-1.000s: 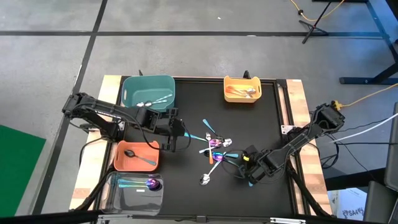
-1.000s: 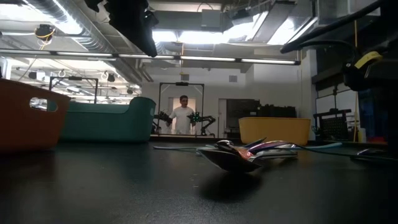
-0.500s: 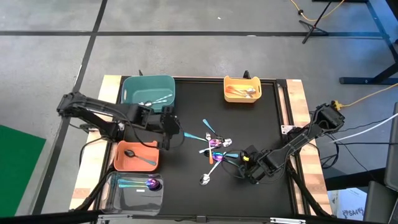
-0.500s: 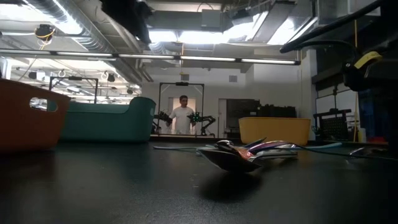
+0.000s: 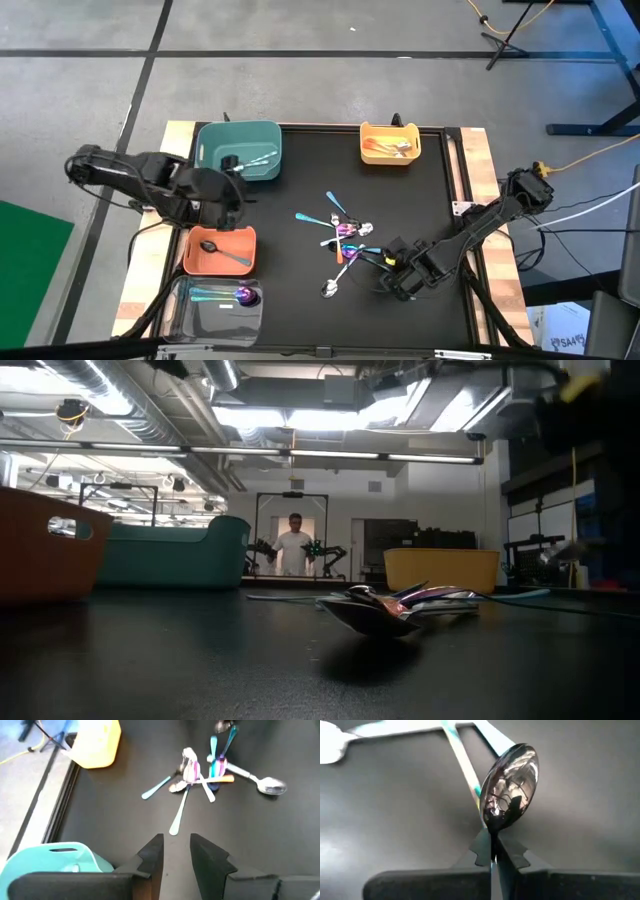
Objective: Sort silverware by color (type)
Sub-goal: Put the light blue spoon into the orange bin
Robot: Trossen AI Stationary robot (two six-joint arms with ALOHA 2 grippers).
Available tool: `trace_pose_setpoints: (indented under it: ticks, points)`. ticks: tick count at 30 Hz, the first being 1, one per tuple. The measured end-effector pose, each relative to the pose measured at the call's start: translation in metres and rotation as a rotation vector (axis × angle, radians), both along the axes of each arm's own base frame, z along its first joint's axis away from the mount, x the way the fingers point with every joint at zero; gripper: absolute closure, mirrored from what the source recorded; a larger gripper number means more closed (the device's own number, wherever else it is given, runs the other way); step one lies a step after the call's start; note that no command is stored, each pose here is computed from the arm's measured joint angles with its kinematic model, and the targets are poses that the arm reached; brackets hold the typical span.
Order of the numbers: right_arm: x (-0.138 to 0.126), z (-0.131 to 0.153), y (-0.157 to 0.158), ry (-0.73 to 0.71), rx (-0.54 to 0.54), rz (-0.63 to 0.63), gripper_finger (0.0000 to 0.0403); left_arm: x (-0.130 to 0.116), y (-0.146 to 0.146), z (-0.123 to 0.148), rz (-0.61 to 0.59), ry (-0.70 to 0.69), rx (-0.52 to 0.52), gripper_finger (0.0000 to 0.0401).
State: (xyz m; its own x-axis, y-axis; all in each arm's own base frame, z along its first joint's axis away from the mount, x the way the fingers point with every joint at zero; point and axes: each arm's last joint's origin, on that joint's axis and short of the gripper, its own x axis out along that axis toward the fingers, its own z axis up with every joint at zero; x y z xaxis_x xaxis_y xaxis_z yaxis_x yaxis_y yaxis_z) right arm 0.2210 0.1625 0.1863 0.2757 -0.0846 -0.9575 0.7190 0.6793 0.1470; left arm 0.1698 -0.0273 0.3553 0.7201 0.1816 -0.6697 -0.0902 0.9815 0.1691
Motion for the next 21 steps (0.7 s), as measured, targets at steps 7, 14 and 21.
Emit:
trace_pose_setpoints:
  ticks: [7, 14, 21]
  points:
    - [0.029, 0.047, -0.002, -0.099, -0.014, 0.12, 0.0402, -0.038, 0.004, -0.012, 0.02, -0.095, -0.02, 0.0311]
    - [0.064, 0.089, -0.03, -0.225, -0.079, 0.227, 0.0402, -0.059, 0.01, -0.036, 0.021, -0.183, -0.041, 0.0311]
    - [0.103, 0.109, -0.066, -0.454, -0.146, 0.328, 0.0402, -0.073, 0.013, -0.06, 0.02, -0.225, -0.052, 0.0311]
